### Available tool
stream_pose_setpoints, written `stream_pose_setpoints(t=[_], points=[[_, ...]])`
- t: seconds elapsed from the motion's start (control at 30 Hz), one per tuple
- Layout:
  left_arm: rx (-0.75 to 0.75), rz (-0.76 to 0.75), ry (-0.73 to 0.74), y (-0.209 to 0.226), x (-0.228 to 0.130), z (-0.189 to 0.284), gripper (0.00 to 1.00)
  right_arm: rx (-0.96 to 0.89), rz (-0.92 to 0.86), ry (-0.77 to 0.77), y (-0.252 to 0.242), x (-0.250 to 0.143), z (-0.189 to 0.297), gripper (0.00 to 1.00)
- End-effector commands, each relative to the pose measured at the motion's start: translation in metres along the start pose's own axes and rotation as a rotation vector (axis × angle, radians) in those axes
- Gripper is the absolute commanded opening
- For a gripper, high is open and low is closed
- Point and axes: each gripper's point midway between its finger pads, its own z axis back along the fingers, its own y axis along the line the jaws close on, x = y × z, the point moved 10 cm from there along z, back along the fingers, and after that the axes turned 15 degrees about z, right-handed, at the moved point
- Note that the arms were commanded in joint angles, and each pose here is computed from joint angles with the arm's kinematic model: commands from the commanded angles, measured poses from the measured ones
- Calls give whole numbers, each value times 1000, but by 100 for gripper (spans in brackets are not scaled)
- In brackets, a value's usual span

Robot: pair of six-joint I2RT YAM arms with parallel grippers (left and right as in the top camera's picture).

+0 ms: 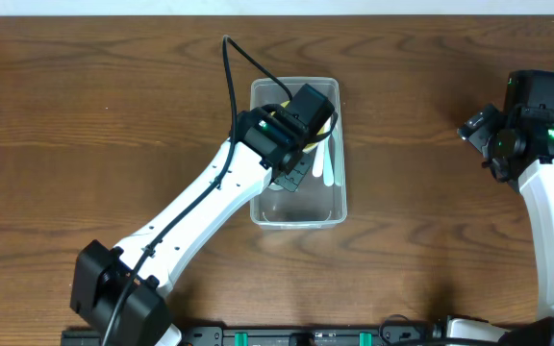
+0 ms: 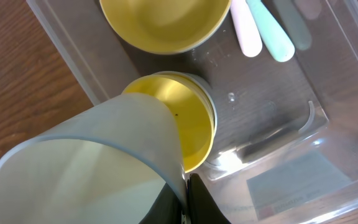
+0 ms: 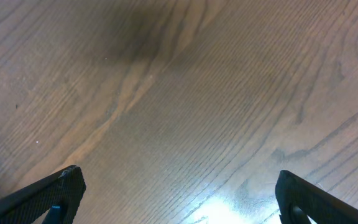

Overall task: Pack container
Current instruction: 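Press the white cup down into the stack and open the left gripper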

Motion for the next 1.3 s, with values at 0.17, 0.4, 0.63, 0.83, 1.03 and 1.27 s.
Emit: stream_pose_setpoints(t=[0.17,0.4,0.63,0.83,1.03,1.27], points=[[-14,-11,3,-1,0,-3,6,-11,-17,-19,-1,4,3,99],[-35,-11,11,-3,-1,-2,6,-11,-17,-19,-1,4,3,99],[-61,-11,20,-4,-1,-2,6,-11,-17,-19,-1,4,3,99],[-64,-12,21,-5,-1,-2,6,-11,-17,-19,-1,4,3,99],[-64,-12,21,-5,-1,-2,23,-11,-17,-19,-1,4,3,99],[-65,-11,18,-5,-1,-2,54,-11,-17,-19,-1,4,3,99]])
